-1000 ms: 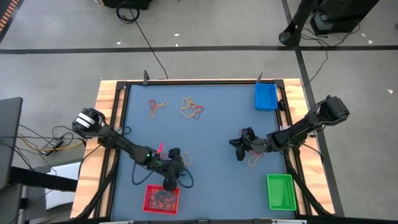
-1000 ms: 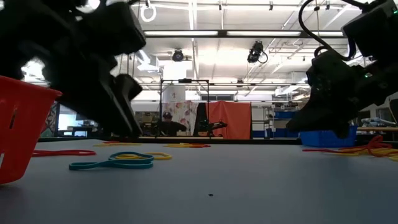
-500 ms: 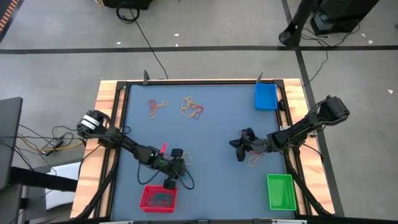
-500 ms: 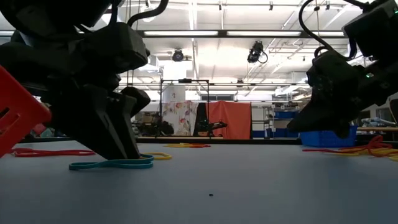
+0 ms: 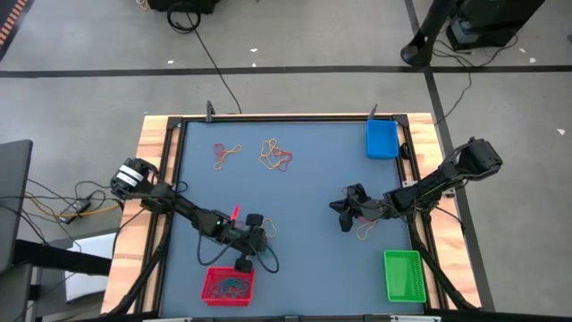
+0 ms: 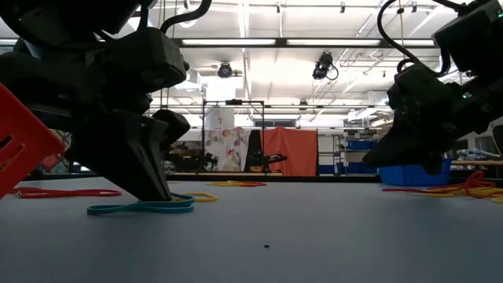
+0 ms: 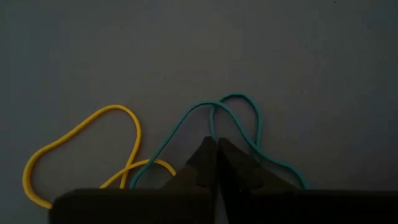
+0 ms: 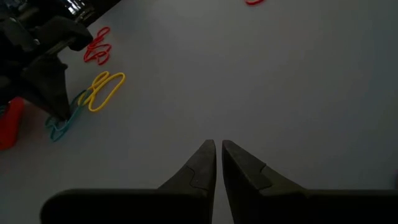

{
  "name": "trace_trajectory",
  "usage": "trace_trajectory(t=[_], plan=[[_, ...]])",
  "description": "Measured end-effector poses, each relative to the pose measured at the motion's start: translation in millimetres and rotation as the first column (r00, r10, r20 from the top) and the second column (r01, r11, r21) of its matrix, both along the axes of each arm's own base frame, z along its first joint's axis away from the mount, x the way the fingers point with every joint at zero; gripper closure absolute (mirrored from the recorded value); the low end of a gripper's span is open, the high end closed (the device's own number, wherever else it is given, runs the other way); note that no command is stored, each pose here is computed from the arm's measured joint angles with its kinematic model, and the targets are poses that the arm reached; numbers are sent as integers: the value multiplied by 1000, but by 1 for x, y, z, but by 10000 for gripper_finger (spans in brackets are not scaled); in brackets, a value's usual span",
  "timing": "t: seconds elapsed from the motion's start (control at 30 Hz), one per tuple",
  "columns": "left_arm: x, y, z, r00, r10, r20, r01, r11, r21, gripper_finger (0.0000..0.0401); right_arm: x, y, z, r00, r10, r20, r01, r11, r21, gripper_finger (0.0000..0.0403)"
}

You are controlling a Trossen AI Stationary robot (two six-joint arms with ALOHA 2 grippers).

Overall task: Sort rubber bands into baskets
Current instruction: Put the blue rubber band into the red bin

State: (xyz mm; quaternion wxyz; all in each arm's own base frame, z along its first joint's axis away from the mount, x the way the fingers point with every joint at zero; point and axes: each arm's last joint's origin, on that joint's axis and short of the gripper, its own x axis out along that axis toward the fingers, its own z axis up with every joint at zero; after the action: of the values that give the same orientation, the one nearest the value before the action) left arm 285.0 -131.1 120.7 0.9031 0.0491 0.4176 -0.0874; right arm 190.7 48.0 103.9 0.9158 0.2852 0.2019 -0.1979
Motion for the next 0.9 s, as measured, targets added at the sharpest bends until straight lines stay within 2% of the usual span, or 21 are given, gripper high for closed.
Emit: trace_trajectory(t=[0.23, 0.37, 0.67, 0.9], plan=[[3, -1, 3, 1000, 0, -3, 0, 1000, -3, 397, 0, 0, 0, 1000, 5, -2, -5, 1000, -8, 362], [8, -4, 16, 1000, -17, 8, 17, 1000, 10, 398, 0, 0, 0, 1000, 5, -2, -5, 1000, -8, 362], [19, -16, 53, 999, -32, 24, 29, 994, 104, 400, 0, 1, 0, 1000, 22, -7, -22, 1000, 7, 362], [24, -24, 82, 1000, 18, 9, -19, 976, 217, 400, -1, 2, -1, 1000, 25, -15, -25, 1000, 5, 362]])
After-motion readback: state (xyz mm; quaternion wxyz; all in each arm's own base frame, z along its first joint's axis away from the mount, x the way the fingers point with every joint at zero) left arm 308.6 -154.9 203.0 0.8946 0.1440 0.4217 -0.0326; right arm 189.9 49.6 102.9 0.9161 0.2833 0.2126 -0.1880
